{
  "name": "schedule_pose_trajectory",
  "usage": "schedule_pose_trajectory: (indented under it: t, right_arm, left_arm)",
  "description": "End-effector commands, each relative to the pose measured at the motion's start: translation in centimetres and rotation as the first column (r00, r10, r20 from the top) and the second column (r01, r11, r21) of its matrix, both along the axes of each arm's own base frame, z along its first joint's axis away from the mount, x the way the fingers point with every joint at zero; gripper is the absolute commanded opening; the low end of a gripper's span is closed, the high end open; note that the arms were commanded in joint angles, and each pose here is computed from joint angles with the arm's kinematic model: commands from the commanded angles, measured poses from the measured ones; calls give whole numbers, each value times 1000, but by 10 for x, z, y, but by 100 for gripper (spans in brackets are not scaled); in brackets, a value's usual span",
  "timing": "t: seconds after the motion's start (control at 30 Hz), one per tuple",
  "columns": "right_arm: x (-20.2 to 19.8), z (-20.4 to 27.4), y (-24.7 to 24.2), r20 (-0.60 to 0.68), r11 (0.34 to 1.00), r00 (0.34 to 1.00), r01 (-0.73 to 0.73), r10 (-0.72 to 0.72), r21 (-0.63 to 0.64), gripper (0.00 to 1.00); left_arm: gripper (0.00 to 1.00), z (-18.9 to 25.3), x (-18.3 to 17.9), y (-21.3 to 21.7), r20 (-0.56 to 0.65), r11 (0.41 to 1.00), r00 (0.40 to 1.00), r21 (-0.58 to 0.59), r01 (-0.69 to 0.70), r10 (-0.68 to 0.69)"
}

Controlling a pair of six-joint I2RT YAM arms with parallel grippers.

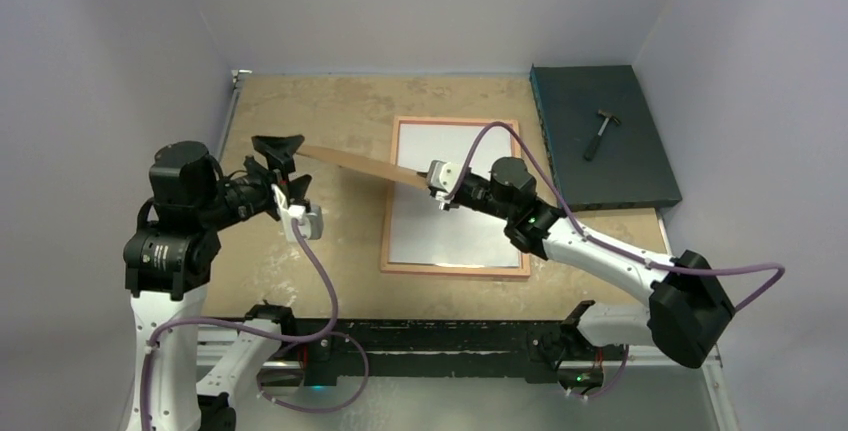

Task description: Put the photo into the frame

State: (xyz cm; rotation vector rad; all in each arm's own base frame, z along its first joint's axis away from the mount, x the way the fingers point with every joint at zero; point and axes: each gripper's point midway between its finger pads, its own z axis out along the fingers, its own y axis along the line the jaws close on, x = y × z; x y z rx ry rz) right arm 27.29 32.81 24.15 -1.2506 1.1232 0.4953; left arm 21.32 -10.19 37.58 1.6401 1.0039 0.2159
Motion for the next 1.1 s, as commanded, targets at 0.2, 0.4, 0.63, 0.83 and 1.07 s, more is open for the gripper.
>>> schedule_pose_trajectory:
  t: [0.2, 0.4, 0.63, 0.83, 1.07]
  right_arm:
    - [-22, 114, -2, -46, 952, 998, -36, 53, 305, 0]
    - [-13, 132, 3, -254, 938, 966, 54, 37, 342, 0]
    - [3, 139, -10, -563, 940, 821, 115, 92, 320, 0]
    - [-7, 142, -31, -673, 945, 725, 97, 147, 311, 0]
    - [-16, 136, -58, -818, 950, 554, 143, 156, 278, 0]
  left_arm:
    - [74, 142, 14, 9, 241, 879, 947, -470, -78, 212]
    - [78, 207, 25, 38, 139, 615, 912, -776, -143, 387]
    - [84, 238, 35, 60, -21, 404, 889, -885, -229, 458]
    - [85, 243, 25, 55, -64, 368, 908, -901, -231, 414]
    - [85, 174, 66, 49, -278, 407, 870, -798, -445, 407]
